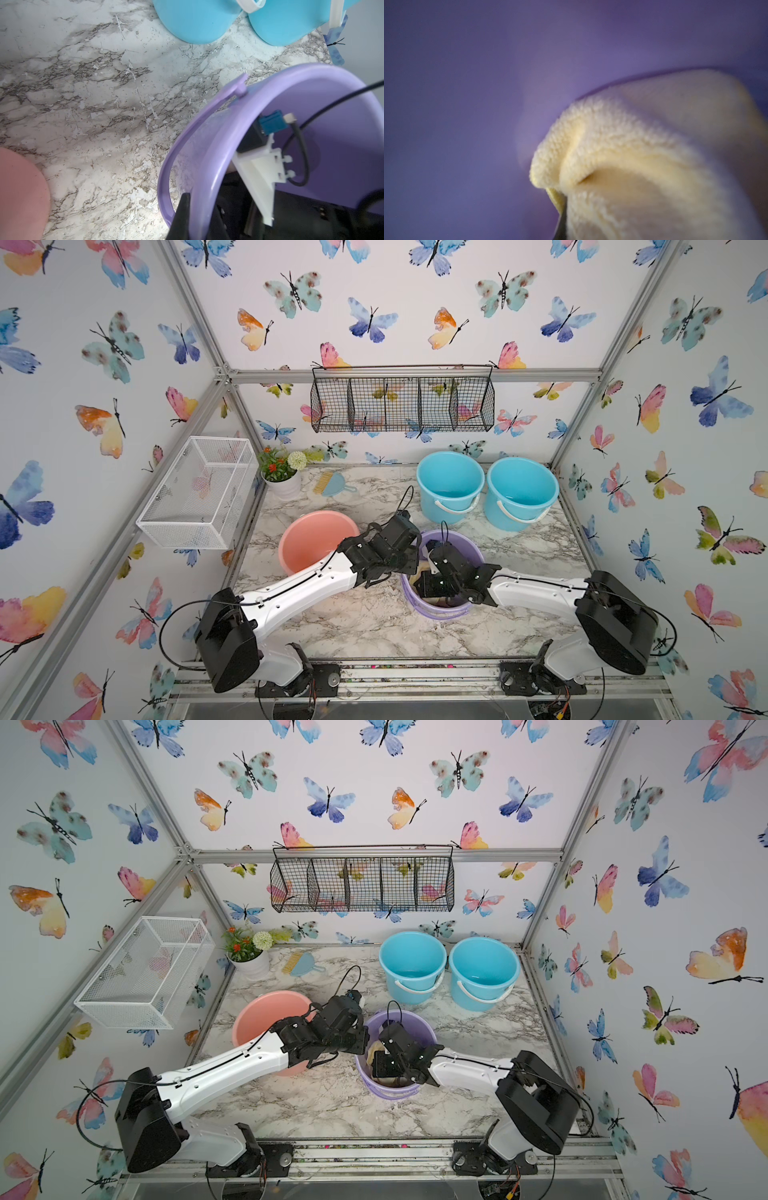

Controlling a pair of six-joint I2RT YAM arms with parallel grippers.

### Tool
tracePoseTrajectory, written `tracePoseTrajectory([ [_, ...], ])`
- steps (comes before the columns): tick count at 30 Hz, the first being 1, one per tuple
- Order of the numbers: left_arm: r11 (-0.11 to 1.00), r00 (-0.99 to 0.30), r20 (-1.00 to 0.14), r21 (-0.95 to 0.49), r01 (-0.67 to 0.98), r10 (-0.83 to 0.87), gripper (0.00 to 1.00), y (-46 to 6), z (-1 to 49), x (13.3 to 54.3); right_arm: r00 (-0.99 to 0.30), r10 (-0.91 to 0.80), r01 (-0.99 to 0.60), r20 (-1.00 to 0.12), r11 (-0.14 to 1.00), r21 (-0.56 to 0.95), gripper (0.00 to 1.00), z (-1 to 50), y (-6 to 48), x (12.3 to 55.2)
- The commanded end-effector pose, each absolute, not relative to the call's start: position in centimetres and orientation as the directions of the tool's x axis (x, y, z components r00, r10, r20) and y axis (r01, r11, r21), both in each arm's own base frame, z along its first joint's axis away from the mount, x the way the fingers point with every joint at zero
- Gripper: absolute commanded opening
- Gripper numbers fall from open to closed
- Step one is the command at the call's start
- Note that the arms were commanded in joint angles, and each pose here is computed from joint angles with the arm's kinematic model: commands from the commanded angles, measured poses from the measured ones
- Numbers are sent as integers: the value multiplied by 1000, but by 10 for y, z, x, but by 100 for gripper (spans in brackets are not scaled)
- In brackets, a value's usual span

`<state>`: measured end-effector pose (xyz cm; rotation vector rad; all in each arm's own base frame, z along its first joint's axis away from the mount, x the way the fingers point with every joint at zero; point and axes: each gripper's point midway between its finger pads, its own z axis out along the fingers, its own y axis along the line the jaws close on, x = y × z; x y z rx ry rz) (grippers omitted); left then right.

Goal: Wipe the inside of the bucket with a cloth
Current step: Wipe the dirt from the inside of the bucket.

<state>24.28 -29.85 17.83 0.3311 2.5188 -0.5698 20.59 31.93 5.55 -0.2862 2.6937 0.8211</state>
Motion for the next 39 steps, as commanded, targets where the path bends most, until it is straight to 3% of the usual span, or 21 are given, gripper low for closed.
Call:
tracePoseTrajectory([
  [1, 855, -827, -544, -353, 381, 144, 0, -304, 182, 234, -926, -166, -307, -339, 854, 421, 2, 37, 315, 211],
  [8, 855, -829, -540, -354, 377, 142, 0, -304, 180, 233, -904, -141, -325, -403, 840, 434, 2, 61, 319, 220],
  [18, 847, -829, -542, -369, 382, 138, 0, -305, 181, 231, -726, -58, -418, -685, 828, 373, 2, 172, 306, 251],
  [32, 843, -829, -542, -376, 386, 138, 0, -305, 181, 230, -391, -309, -560, -867, 827, -42, 2, 201, 287, 281],
  [35, 843, -829, -542, -374, 387, 140, 0, -305, 180, 230, -302, -412, -605, -859, 780, -161, 2, 190, 285, 280],
  [39, 842, -823, -551, -373, 390, 137, 0, -304, 184, 230, -250, -590, -664, -767, 681, -307, 2, 158, 279, 275],
])
